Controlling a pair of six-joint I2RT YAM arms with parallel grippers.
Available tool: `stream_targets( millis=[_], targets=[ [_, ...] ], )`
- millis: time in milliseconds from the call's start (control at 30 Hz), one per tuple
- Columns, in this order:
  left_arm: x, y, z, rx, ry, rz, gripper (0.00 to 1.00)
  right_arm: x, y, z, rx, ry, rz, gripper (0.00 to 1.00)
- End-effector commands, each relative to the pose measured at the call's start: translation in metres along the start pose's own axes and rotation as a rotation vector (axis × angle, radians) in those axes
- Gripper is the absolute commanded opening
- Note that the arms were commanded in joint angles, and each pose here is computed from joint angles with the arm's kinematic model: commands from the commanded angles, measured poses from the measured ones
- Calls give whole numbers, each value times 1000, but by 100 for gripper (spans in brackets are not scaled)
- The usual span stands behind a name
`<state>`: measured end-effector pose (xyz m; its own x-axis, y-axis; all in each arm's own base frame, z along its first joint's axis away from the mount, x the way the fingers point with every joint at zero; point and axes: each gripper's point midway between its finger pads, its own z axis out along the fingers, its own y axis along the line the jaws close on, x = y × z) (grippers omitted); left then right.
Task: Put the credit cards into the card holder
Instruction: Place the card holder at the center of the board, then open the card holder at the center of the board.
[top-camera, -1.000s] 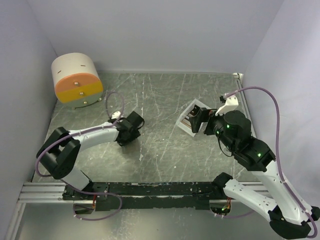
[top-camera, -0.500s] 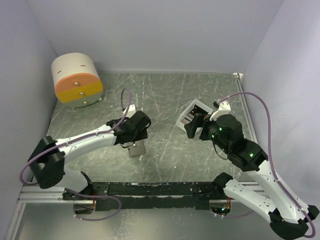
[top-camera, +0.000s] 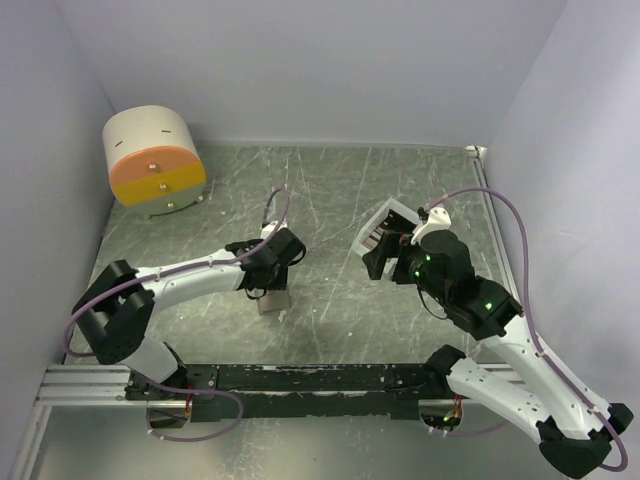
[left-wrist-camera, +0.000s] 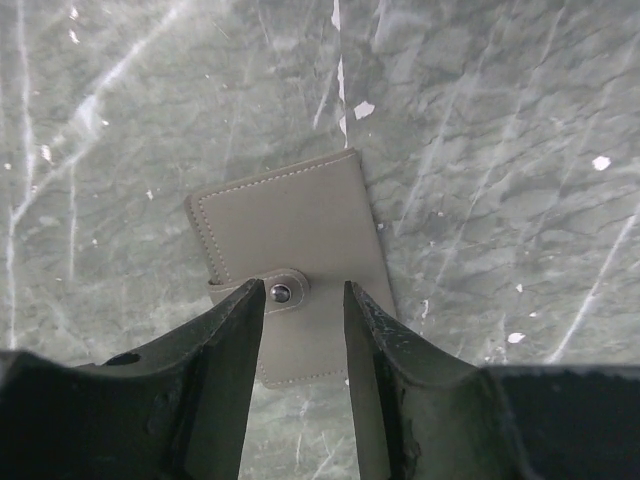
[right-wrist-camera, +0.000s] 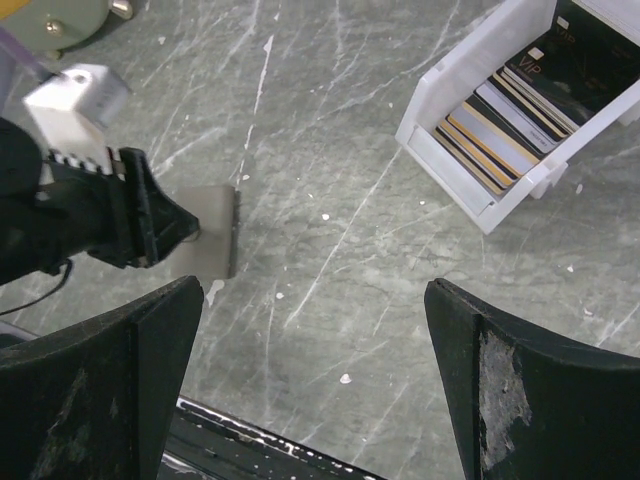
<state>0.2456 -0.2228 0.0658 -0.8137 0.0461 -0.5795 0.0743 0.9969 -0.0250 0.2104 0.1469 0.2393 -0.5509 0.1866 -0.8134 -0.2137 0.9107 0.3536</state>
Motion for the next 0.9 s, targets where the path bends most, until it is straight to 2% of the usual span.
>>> stream_targets(
  millis=[0, 100, 267, 433, 533, 633, 767, 833, 867],
  targets=[
    [6, -8, 13, 41, 42, 21, 50, -4, -1, -3, -7, -38, 31, 95],
    [15, -5, 23, 36, 68, 8, 46, -1, -3, -2, -5, -38, 24, 95],
    [23, -3, 36, 26, 87, 4, 46, 0, -4, 1, 7, -32, 15, 95],
    [25, -9, 38, 45, 111, 15, 41, 7, 11, 8, -67, 2, 43, 95],
    [21, -10, 34, 57, 94, 13, 36, 16, 14, 16, -85, 22, 71, 94],
    [16, -10, 27, 72, 77, 14, 25, 21, 23, 24, -115, 52, 75, 93],
    [12, -10, 18, 92, 66, 11, 19, 23, 27, 32, -119, 80, 81, 92],
    [10, -10, 12, 95, 68, 10, 19, 23, 28, 33, -122, 78, 89, 92],
    [9, -9, 9, 95, 71, 11, 23, 23, 29, 32, -127, 76, 93, 92]
  ],
)
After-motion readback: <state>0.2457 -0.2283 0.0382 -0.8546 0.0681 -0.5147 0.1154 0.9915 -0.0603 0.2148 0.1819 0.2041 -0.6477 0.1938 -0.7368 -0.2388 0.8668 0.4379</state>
